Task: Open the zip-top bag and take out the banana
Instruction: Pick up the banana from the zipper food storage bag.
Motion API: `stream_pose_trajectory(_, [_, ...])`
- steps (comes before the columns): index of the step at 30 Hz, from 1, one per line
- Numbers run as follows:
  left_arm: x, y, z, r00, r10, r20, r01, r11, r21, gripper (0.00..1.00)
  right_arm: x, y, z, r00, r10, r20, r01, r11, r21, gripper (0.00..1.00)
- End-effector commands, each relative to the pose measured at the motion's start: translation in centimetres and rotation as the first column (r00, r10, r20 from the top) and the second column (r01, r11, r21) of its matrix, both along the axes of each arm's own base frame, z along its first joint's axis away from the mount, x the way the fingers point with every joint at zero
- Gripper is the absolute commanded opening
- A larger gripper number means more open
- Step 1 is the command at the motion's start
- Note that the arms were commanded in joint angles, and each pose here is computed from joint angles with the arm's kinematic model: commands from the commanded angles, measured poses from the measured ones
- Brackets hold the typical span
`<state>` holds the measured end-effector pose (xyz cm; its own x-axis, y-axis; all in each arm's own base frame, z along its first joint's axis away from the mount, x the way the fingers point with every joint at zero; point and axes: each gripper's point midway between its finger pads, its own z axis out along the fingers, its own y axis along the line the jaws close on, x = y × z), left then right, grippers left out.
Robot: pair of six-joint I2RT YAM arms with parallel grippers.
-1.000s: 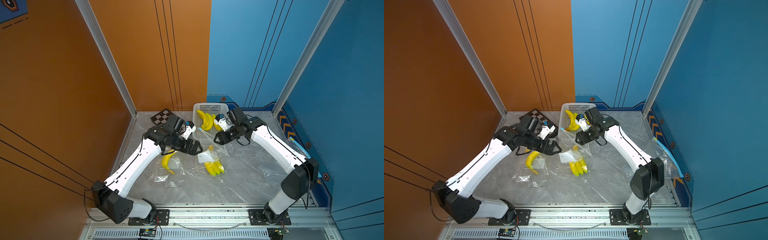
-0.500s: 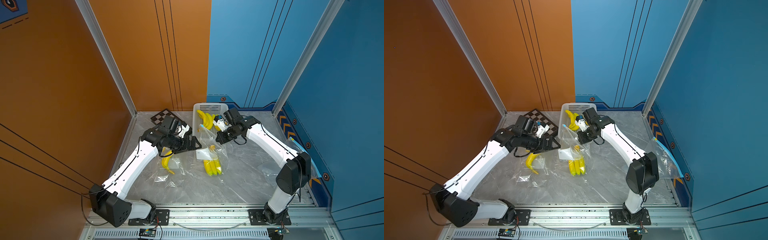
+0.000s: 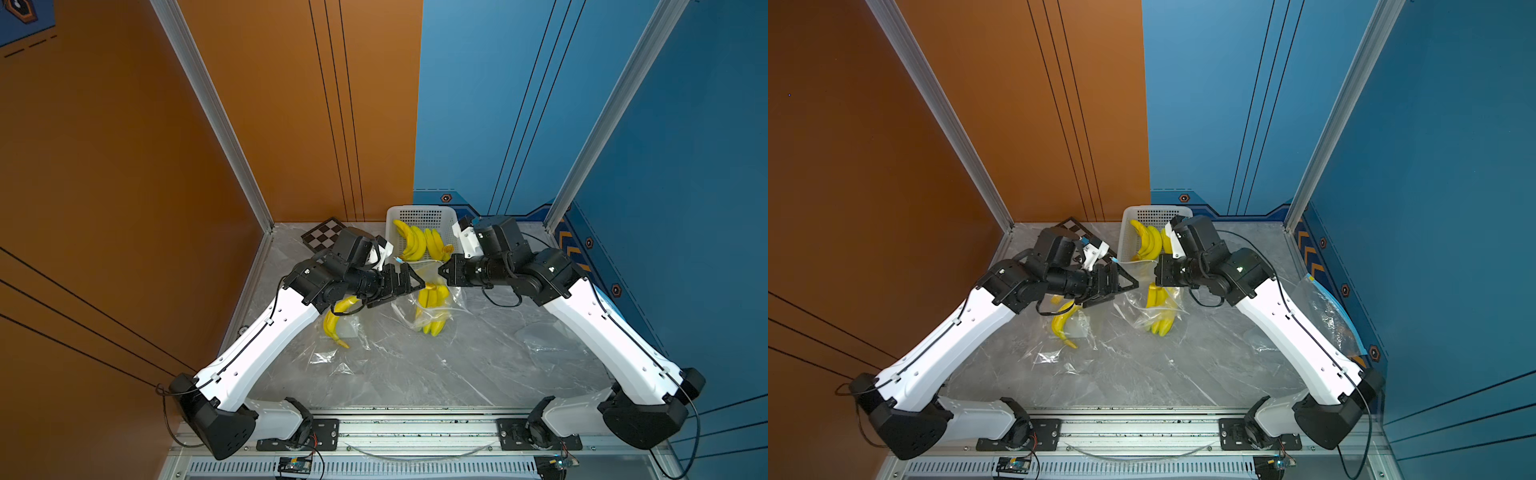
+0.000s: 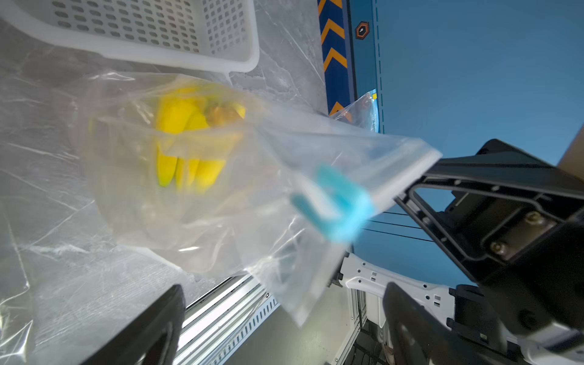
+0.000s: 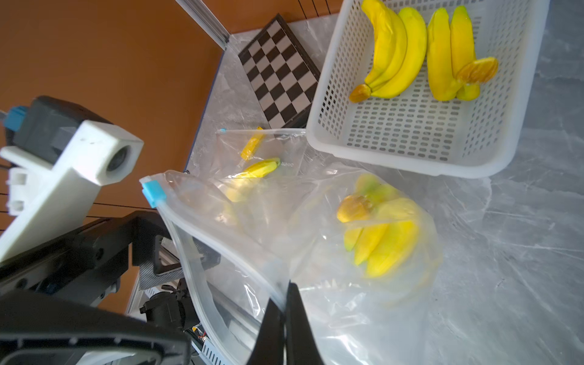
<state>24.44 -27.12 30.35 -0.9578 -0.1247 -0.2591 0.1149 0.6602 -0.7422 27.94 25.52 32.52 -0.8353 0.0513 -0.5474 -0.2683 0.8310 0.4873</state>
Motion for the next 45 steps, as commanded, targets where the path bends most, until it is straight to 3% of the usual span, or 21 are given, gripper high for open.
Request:
stream_pose_trajectory(1, [0.2,1.1,-2.0,0.995,0.088,-0.037,-0.085,0.995,0.059,0.98,0.8,0.2,-1.1,0.996,-0.082,-0.034,0.082,0.997,0.004,0.00])
stream_pose_trajectory(12, [-0.7,2.4,-7.5,0.989,0.123,-0.083,-0.101,0.969,0.225,1.00,-0.4,1.6,-1.5,0.996,-0.062,-0.057,0.065,0.997,0.047,0.00])
stream_pose_trajectory(13, [-0.6,2.6,-7.5,0.989,0.124,-0.081,-0.103,0.969,0.225,0.96,-0.5,1.4,-1.6,0.996,-0.065,-0.058,0.068,0.997,0.044,0.00])
stream_pose_trajectory(16, [0.1,3.1,-7.2,0.989,0.129,-0.067,-0.110,0.966,0.233,0.55,-0.9,0.7,-2.0,0.995,-0.075,-0.064,0.078,0.996,0.038,0.00])
stream_pose_trajectory(17, [0.4,3.3,-7.1,0.989,0.133,-0.060,-0.116,0.965,0.237,0.31,-1.0,0.3,-2.3,0.994,-0.082,-0.069,0.084,0.996,0.034,0.00])
stream_pose_trajectory(18, [0.6,3.4,-6.9,0.990,0.134,-0.053,-0.117,0.964,0.239,0.18,-1.1,-0.1,-2.4,0.994,-0.088,-0.071,0.091,0.995,0.031,0.00])
stream_pose_trajectory(20, [0.9,3.5,-6.4,0.992,0.121,-0.035,-0.109,0.964,0.242,0.02,-1.4,-1.1,-3.1,0.991,-0.106,-0.081,0.107,0.994,0.011,0.00])
stream_pose_trajectory(21, [0.9,3.5,-6.1,0.993,0.113,-0.027,-0.103,0.964,0.245,0.00,-1.7,-1.5,-3.4,0.990,-0.114,-0.088,0.115,0.993,-0.001,0.00])
stream_pose_trajectory(26, [0.2,1.0,-5.8,1.000,0.018,-0.013,-0.014,0.970,0.244,0.00,-2.0,-4.6,-3.5,0.976,-0.191,-0.102,0.186,0.981,-0.057,0.01])
stream_pose_trajectory(29, [-0.7,-1.5,-6.7,0.998,-0.056,-0.043,0.065,0.964,0.259,0.00,-2.3,-4.8,-1.0,0.979,-0.198,-0.056,0.196,0.980,-0.047,0.24])
stream_pose_trajectory(35, [-1.7,-3.5,-7.6,0.992,-0.118,-0.053,0.129,0.952,0.277,0.00,-3.1,-2.8,3.2,0.989,-0.150,-0.006,0.150,0.989,-0.001,0.27])
stream_pose_trajectory(39, [-1.6,-3.3,-7.6,0.992,-0.116,-0.052,0.126,0.952,0.279,0.00,-3.4,0.1,3.3,0.995,-0.089,-0.035,0.090,0.996,0.020,0.15])
stream_pose_trajectory(43, [-1.4,-3.3,-7.6,0.992,-0.112,-0.055,0.123,0.954,0.275,0.00,-4.2,1.7,0.1,0.994,-0.070,-0.086,0.068,0.997,-0.025,0.02])
stream_pose_trajectory(45, [-1.3,-3.3,-7.6,0.992,-0.110,-0.056,0.121,0.956,0.269,0.00,-4.6,1.9,-1.2,0.992,-0.077,-0.105,0.076,0.997,-0.015,0.00])
